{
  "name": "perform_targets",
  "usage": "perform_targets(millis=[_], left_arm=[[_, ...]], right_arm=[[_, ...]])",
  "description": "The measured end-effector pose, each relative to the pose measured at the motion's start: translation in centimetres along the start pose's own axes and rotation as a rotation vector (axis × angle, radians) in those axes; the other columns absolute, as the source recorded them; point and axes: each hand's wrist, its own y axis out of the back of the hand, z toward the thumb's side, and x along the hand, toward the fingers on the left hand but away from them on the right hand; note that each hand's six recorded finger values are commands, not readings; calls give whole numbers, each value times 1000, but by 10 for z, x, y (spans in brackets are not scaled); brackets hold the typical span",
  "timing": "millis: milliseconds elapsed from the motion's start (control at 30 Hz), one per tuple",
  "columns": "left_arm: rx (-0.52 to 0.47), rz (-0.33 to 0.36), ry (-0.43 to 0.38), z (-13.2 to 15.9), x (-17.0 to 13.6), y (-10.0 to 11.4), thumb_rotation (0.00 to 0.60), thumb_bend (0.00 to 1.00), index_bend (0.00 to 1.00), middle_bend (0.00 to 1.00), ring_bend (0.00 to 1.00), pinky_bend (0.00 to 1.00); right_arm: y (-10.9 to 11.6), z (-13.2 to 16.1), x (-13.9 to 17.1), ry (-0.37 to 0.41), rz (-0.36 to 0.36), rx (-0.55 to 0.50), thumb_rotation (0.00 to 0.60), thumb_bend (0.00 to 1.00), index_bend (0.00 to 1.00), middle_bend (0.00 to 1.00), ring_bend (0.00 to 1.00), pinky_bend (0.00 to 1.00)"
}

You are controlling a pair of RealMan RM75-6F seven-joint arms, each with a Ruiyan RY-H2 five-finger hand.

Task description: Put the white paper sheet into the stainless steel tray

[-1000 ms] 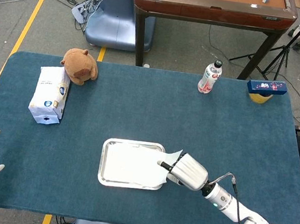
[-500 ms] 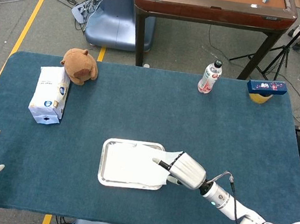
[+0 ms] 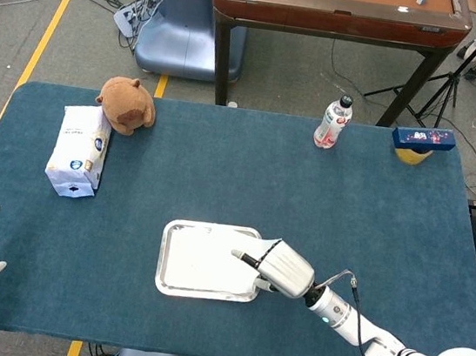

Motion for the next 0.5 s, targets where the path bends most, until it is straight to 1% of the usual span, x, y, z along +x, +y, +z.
perform_targets(millis=[267,500], left_arm=[[-2,2,2,-1,0,1,600,0,180,0,0,320],[-4,2,3,-1,0,2,600,0,180,0,0,320]], right_arm=[[-2,6,-6,0,-45,-30,600,0,275,1000,1000,1000],[-3,9,-6,6,-53,-44,600,0,275,1000,1000,1000]])
